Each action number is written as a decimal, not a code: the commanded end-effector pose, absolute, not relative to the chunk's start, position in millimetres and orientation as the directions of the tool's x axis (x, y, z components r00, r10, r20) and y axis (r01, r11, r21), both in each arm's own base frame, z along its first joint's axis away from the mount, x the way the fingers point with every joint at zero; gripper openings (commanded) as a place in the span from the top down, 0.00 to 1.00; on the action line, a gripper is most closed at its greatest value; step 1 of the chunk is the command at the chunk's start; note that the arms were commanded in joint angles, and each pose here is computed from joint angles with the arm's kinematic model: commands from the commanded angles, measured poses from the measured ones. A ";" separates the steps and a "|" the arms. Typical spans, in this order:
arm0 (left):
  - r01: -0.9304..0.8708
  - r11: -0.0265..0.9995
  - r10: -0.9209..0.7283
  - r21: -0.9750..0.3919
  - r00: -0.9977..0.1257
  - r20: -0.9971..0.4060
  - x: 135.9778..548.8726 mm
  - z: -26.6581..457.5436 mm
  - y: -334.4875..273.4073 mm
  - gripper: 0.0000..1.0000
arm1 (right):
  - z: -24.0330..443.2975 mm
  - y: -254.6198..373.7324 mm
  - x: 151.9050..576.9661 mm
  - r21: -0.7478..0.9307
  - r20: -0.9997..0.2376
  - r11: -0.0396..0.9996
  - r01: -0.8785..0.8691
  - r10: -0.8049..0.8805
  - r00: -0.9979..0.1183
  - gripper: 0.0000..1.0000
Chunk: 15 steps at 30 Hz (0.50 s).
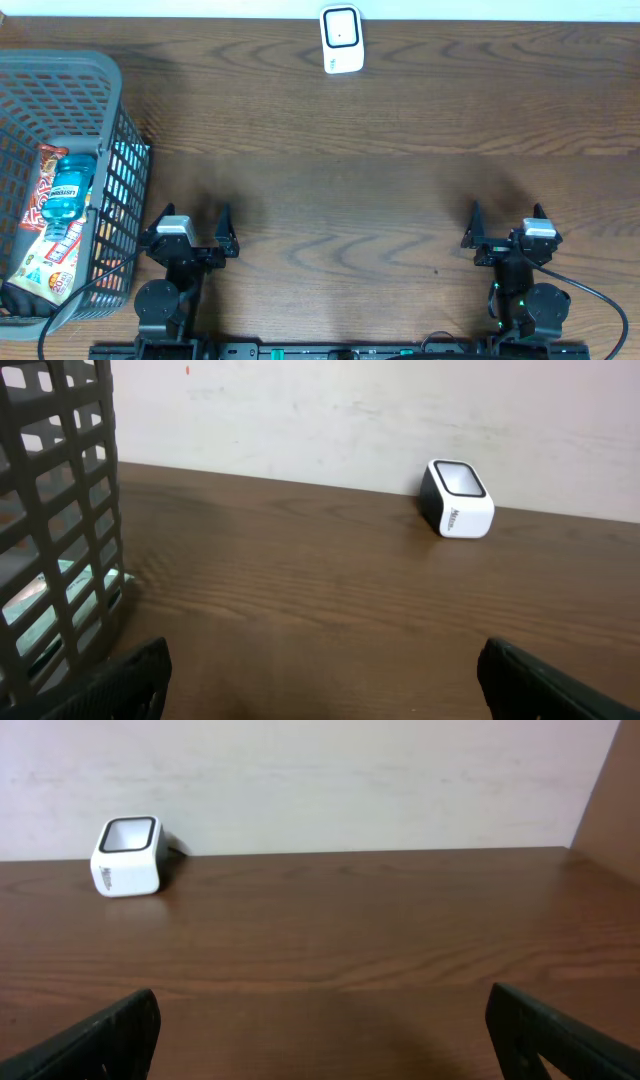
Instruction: Scan the item barcode
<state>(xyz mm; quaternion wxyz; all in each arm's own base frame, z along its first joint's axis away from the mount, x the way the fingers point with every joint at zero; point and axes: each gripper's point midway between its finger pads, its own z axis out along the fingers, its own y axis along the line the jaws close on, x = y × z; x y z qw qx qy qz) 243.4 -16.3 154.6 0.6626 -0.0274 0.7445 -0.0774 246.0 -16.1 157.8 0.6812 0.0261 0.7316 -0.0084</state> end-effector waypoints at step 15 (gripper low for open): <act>0.048 0.988 -0.141 -0.150 -0.155 -0.978 243.8 138.6 -15.0 0.02 | 157.4 -13.3 245.9 0.037 -0.997 0.999 0.038 0.040 -0.070 0.01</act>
